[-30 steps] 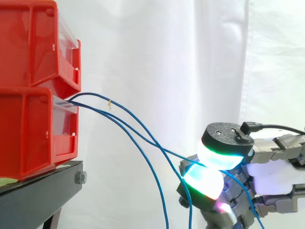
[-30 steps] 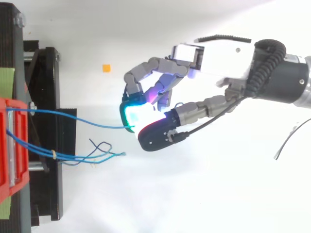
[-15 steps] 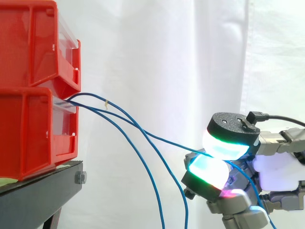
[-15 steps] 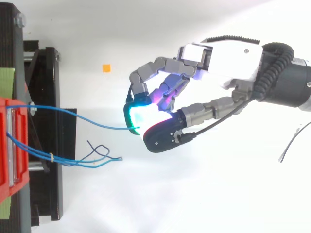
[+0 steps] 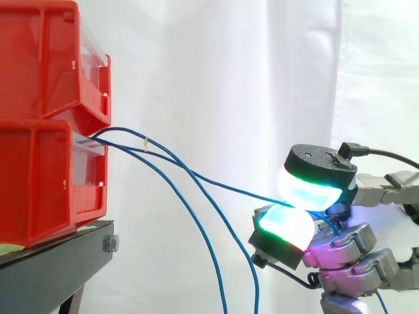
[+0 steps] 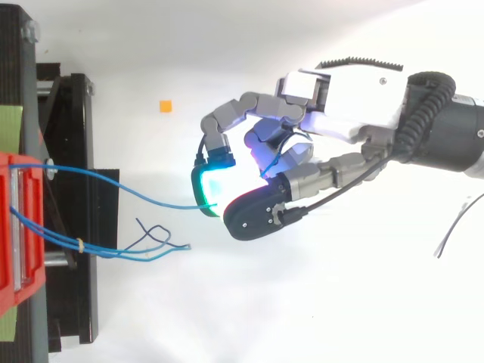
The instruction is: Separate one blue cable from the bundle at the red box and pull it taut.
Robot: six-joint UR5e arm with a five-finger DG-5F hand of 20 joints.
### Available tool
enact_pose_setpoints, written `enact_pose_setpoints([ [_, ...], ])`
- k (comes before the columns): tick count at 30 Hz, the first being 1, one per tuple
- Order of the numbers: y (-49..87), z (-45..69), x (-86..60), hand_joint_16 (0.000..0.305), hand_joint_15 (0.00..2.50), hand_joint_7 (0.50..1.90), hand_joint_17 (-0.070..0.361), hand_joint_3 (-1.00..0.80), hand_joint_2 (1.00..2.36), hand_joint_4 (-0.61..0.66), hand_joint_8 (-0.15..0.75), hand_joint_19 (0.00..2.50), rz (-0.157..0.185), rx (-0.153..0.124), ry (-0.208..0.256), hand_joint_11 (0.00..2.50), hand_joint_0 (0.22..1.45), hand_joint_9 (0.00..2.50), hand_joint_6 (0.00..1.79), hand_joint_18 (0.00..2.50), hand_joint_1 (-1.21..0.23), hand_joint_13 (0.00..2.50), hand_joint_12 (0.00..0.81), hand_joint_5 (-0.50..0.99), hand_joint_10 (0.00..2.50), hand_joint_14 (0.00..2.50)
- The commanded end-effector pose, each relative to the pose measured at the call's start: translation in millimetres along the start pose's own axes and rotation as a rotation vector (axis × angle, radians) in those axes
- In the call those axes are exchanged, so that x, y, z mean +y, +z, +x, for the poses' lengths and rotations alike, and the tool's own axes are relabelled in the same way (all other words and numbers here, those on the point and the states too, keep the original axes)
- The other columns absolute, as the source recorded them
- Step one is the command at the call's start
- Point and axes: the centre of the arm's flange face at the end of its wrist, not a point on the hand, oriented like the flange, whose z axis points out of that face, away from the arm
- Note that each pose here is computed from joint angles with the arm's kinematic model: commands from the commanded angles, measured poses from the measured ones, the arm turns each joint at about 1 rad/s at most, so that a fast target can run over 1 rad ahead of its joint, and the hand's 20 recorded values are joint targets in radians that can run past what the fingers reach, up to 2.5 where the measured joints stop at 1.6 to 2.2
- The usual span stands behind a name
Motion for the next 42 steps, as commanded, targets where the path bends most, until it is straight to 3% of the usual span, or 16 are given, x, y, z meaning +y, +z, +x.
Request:
enact_pose_setpoints([
  [1,-0.1,1.3,-0.6,0.043,1.78,1.33,0.097,-0.06,1.03,0.01,0.3,1.14,0.002,-0.004,-0.002,1.73,0.6,0.74,0.85,1.09,-0.69,0.92,0.341,-0.18,1.95,1.46],
  [5,0.0,2.3,0.9,0.042,1.79,1.33,0.094,-0.05,1.03,0.01,0.299,1.25,-0.002,-0.003,-0.005,1.74,0.6,0.75,0.85,1.14,-0.69,0.9,0.343,-0.18,1.96,1.61],
  [8,-0.2,3.5,0.9,0.036,1.8,1.33,0.081,-0.06,1.03,0.02,0.296,1.52,-0.001,0.0,-0.02,1.78,0.6,0.75,0.85,1.26,-0.69,0.85,0.346,-0.18,1.97,1.89],
  [13,-0.5,3.4,0.6,0.033,1.79,1.32,0.074,-0.06,1.03,0.02,0.293,1.9,0.002,0.001,-0.033,1.81,0.61,0.73,0.85,1.42,-0.69,0.75,0.368,-0.18,2.19,2.48],
  [18,-0.5,3.4,0.6,0.034,1.86,1.32,0.076,-0.06,1.03,0.02,0.295,2.03,0.002,0.001,-0.046,1.89,0.61,0.69,0.85,1.47,-0.7,0.73,0.381,-0.18,2.42,2.5],
  [27,-0.5,3.4,0.6,0.037,1.91,1.32,0.082,-0.04,1.04,0.04,0.3,2.27,0.002,0.001,-0.046,1.93,0.61,0.69,0.85,1.58,-0.69,0.75,0.386,-0.18,2.5,2.5],
  [42,-0.5,3.4,0.6,0.037,1.95,1.35,0.083,-0.02,1.04,0.02,0.304,2.22,0.002,0.001,-0.046,2.0,0.64,0.63,0.87,1.59,-0.75,0.75,0.395,-0.19,2.5,2.5],
])
